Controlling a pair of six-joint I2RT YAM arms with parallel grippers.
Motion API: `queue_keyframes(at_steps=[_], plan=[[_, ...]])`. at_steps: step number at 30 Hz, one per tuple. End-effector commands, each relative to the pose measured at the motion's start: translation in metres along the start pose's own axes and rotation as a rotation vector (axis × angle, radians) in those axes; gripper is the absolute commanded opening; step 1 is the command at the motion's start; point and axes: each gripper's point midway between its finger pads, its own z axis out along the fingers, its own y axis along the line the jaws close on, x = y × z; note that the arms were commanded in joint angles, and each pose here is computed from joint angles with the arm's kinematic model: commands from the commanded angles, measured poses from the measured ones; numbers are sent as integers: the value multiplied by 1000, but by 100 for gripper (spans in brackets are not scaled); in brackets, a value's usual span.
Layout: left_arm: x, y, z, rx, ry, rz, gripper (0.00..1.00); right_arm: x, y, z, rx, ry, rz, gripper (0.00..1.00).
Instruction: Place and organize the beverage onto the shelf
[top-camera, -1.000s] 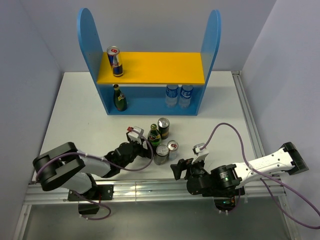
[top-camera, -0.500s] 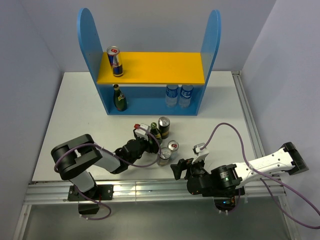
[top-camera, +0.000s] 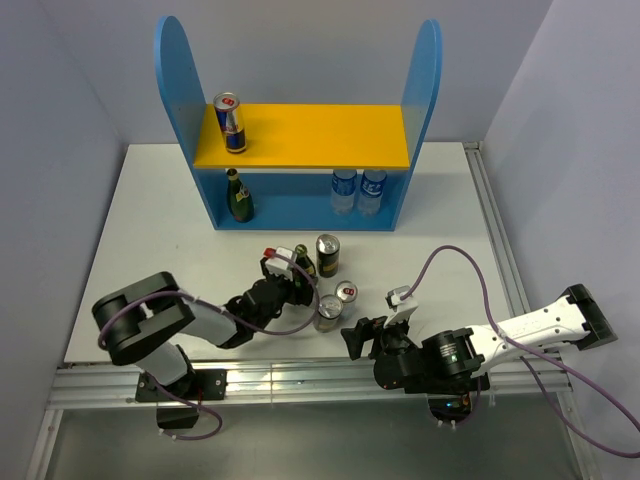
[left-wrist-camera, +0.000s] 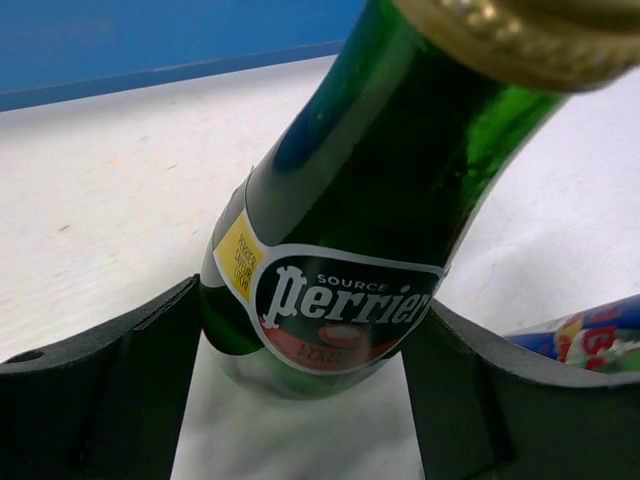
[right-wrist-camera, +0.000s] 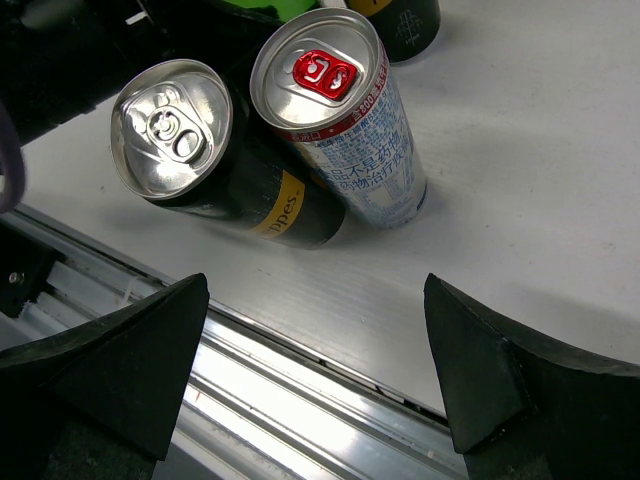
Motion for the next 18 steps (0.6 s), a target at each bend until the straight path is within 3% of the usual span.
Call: queue_keyframes(at_steps=[1,6,18], plan=[[-46,9,-12,-66,-130,-45,0,-16,9,-2,-8,-49,37,95],[-79,23,-25,-142,-198,-16,0,-15,10,-2,-6,-45,27,95],[-141,78,20,-222,-302,-16,0,-15,10,-2,-15,-44,32,95]])
